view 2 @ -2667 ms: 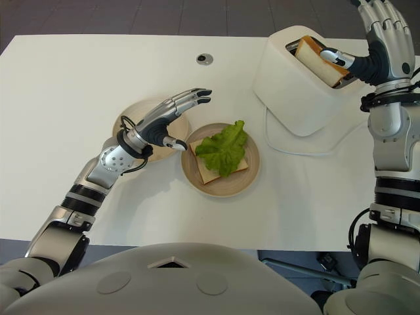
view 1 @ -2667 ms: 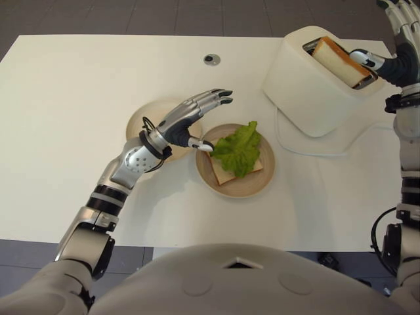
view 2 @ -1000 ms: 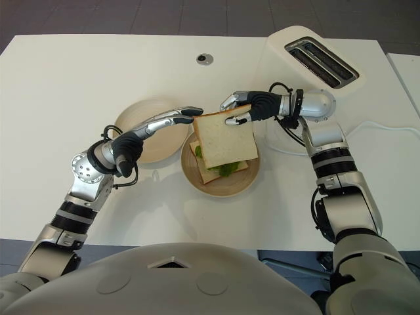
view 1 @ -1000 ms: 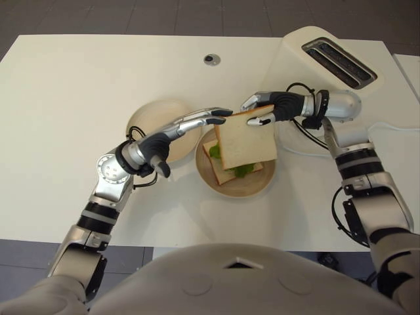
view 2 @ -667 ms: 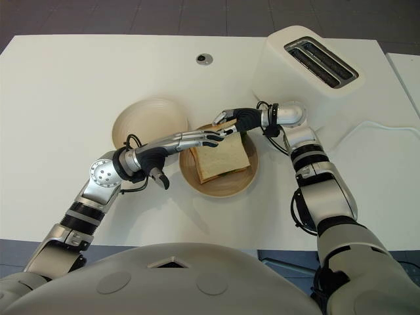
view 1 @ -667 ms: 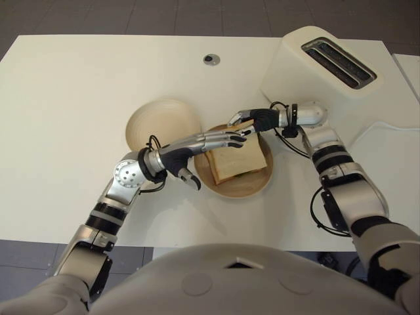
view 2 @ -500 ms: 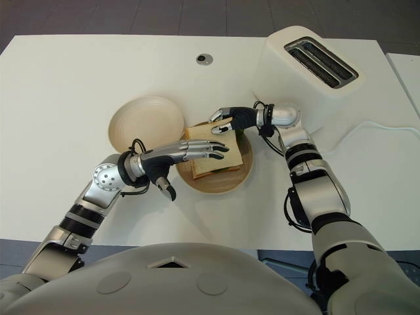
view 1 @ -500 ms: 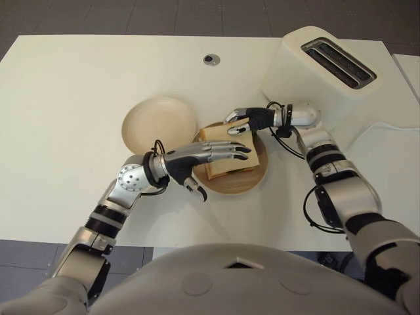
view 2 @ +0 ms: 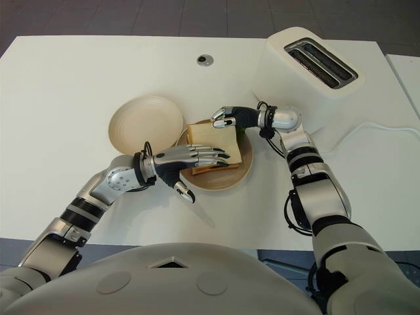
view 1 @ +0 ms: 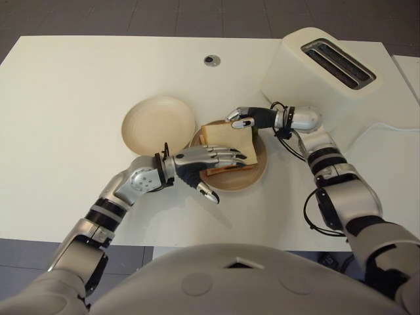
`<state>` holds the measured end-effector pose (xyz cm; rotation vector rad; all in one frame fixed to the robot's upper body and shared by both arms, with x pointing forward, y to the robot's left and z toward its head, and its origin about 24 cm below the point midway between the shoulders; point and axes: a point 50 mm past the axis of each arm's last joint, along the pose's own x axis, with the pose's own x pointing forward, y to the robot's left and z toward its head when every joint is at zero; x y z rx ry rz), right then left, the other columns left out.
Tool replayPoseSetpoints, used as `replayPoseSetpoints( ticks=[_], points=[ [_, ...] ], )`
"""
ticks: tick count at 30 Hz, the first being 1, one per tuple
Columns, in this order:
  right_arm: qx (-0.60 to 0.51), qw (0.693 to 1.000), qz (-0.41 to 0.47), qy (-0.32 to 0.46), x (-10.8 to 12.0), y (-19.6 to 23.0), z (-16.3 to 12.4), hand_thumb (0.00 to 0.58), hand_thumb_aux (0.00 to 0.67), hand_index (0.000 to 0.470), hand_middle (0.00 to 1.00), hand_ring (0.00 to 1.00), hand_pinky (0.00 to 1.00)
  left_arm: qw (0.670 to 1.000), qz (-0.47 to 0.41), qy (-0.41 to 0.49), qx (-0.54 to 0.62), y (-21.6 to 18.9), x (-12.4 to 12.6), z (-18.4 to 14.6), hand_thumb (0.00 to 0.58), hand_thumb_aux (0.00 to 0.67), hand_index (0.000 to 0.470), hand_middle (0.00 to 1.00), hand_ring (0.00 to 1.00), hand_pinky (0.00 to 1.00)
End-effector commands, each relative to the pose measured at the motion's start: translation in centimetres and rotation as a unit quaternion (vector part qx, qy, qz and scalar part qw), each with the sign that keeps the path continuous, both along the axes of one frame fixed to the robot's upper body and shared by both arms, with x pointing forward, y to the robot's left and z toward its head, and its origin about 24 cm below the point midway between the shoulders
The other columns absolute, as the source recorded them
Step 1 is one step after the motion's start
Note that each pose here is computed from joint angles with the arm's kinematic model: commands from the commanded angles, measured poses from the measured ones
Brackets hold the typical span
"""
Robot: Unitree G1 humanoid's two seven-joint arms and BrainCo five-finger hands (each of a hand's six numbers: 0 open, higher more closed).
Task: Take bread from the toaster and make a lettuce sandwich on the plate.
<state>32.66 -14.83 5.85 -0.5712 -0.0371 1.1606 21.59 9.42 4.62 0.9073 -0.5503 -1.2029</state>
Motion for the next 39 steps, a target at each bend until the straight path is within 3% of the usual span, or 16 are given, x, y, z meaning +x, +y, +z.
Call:
replayPoseSetpoints(
  ticks=[1, 9, 13, 14, 15, 16, 17, 18, 19, 23, 26, 28, 33, 39],
  points=[
    [0.093, 0.99, -0.083, -0.061, 2.2, 0.8, 3.2, 0.0, 0.0, 0.0, 0.0, 0.0, 0.0, 0.992, 0.033, 0.072, 0.099, 2.0, -0.3, -3.6, 0.0, 0.0, 0.0, 0.0, 0.0, 0.0],
    [0.174, 0.961, -0.196, -0.093, 3.6, 0.2, 5.0, 0.0, 0.0, 0.0, 0.0, 0.0, 0.0, 0.993, 0.03, 0.066, 0.089, 1.7, -0.4, -3.3, 0.0, 0.0, 0.0, 0.0, 0.0, 0.0],
    [0.197, 0.959, -0.181, -0.094, 2.9, 0.0, 5.2, 0.0, 0.0, 0.0, 0.0, 0.0, 0.0, 0.998, 0.061, 0.001, -0.018, 1.1, 1.2, -0.2, 0.0, 0.0, 0.0, 0.0, 0.0, 0.0],
    [0.207, 0.959, -0.169, -0.092, 2.5, -0.1, 5.3, 0.0, 0.0, 0.0, 0.0, 0.0, 0.0, 0.996, 0.067, -0.013, -0.061, 0.9, 1.5, 1.0, 0.058, 0.034, 0.024, 0.0, 0.0, 0.0],
    [0.216, 0.96, -0.153, -0.087, 2.1, -0.1, 5.5, 0.009, 0.005, 0.004, 0.0, 0.0, 0.0, 0.993, 0.067, -0.024, -0.098, 0.8, 1.7, 2.0, 0.285, 0.192, 0.135, 0.0, 0.0, 0.0],
    [0.225, 0.963, -0.127, -0.079, 1.4, -0.2, 5.6, 0.291, 0.197, 0.138, 0.39, 0.39, 0.39, 0.987, 0.061, -0.034, -0.144, 0.7, 1.6, 3.2, 0.509, 0.436, 0.306, 0.0, 0.0, 0.0],
    [0.233, 0.965, -0.098, -0.069, 0.6, -0.2, 5.7, 0.547, 0.51, 0.358, 0.86, 0.86, 0.86, 0.981, 0.048, -0.032, -0.187, 0.5, 1.4, 4.2, 0.58, 0.67, 0.47, 0.14, 0.14, 0.14],
    [0.242, 0.967, -0.062, -0.056, -0.4, -0.4, 5.8, 0.58, 0.67, 0.47, 1.0, 1.0, 1.0, 0.973, 0.027, -0.022, -0.227, 0.5, 0.8, 5.2, 0.58, 0.67, 0.47, 0.44, 0.44, 0.44],
    [0.244, 0.968, -0.024, -0.042, -1.6, -0.5, 5.8, 0.58, 0.67, 0.47, 1.0, 1.0, 1.0, 0.964, 0.004, -0.005, -0.267, 0.5, 0.2, 6.0, 0.58, 0.67, 0.47, 1.0, 1.0, 1.0],
    [0.211, 0.968, 0.133, 0.024, -7.1, -1.4, 5.2, 0.58, 0.67, 0.47, 1.0, 1.0, 1.0, 0.941, -0.097, 0.102, -0.307, 2.2, -2.1, 6.8, 0.58, 0.67, 0.47, 1.0, 1.0, 1.0],
    [0.141, 0.962, 0.22, 0.079, -10.4, -2.1, 3.8, 0.58, 0.67, 0.47, 1.0, 1.0, 1.0, 0.961, -0.147, 0.145, -0.185, 3.1, -3.8, 4.3, 0.58, 0.67, 0.47, 1.0, 1.0, 1.0],
    [0.089, 0.953, 0.262, 0.124, -12.1, -2.7, 2.4, 0.58, 0.67, 0.47, 1.0, 1.0, 1.0, 0.971, -0.135, 0.172, -0.092, 4.0, -3.8, 1.8, 0.58, 0.67, 0.47, 1.0, 1.0, 1.0],
    [-0.001, 0.938, 0.292, 0.188, -14.2, -3.4, -0.4, 0.58, 0.67, 0.47, 1.0, 1.0, 1.0, 0.976, -0.079, 0.205, 0.004, 5.5, -3.4, -1.4, 0.58, 0.67, 0.47, 1.0, 1.0, 1.0],
    [-0.093, 0.949, 0.229, 0.197, -13.2, -2.9, -4.6, 0.58, 0.67, 0.47, 1.0, 1.0, 1.0, 0.975, -0.005, 0.191, 0.112, 4.9, -1.5, -5.2, 0.58, 0.67, 0.47, 1.0, 1.0, 1.0]
  ],
)
